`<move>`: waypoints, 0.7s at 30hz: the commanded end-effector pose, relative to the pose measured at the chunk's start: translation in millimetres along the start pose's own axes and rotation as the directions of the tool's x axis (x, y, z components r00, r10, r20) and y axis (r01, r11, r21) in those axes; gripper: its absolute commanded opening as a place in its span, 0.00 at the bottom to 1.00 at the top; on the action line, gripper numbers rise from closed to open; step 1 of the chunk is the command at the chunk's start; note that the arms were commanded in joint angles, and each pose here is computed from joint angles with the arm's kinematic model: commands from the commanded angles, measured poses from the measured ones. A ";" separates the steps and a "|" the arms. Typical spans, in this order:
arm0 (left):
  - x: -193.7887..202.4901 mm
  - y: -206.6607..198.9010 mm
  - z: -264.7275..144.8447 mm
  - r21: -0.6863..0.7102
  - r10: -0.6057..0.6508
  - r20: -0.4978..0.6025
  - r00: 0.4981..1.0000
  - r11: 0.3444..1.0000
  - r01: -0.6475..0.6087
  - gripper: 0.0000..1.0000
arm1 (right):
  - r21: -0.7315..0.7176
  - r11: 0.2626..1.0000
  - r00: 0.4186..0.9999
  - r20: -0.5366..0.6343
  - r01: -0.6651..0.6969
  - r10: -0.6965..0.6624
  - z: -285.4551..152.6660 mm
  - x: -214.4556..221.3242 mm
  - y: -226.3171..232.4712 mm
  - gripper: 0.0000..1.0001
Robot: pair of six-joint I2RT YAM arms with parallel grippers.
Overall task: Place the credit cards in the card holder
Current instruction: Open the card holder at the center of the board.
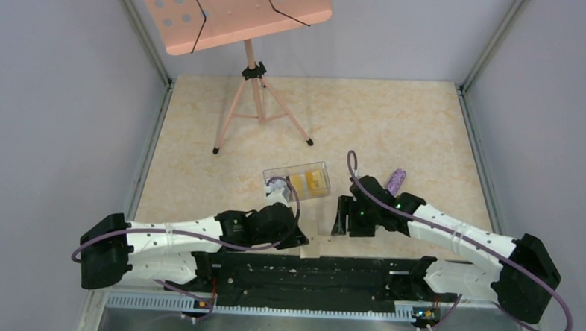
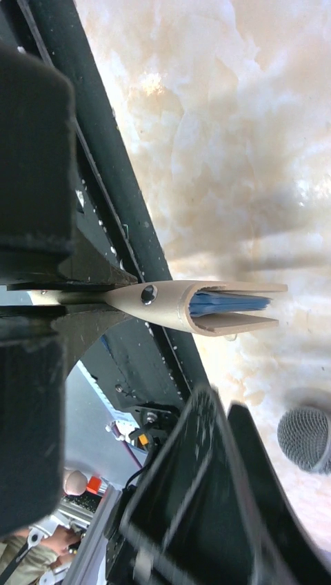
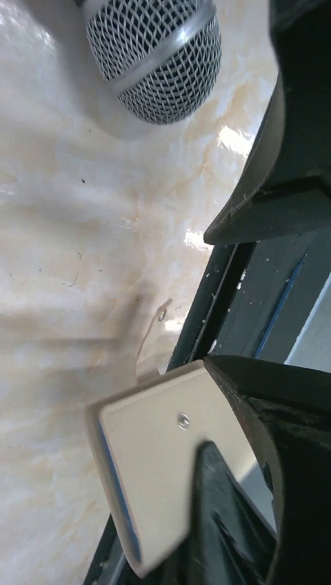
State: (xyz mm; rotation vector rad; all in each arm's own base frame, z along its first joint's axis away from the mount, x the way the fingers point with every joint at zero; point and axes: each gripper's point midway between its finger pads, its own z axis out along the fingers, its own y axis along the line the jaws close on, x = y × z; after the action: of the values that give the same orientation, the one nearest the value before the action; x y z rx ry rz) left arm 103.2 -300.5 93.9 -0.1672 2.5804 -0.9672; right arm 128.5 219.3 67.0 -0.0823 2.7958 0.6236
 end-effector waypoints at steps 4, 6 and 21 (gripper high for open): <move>-0.2 -21.2 -2.4 0.245 -0.076 -0.051 0.996 0.966 0.086 0.00 | -0.161 0.987 1.000 0.020 -0.007 0.010 -24.1 -0.6 -0.7 0.74; -1.3 -26.1 -9.0 0.320 -0.073 -0.061 0.996 0.943 0.088 0.00 | -0.230 0.973 1.000 0.007 -0.015 0.017 -27.6 3.9 3.0 0.77; 13.0 -61.7 -38.4 0.525 0.114 -0.144 0.983 0.851 -0.022 0.00 | -0.448 0.894 0.998 -0.066 -0.019 -0.011 -30.8 26.4 26.8 0.67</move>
State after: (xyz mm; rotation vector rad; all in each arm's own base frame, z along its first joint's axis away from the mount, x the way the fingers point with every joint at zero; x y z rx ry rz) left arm 75.0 -309.2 117.1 0.0439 2.4659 -1.5353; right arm 87.5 218.1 81.7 -0.1558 2.7362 1.1625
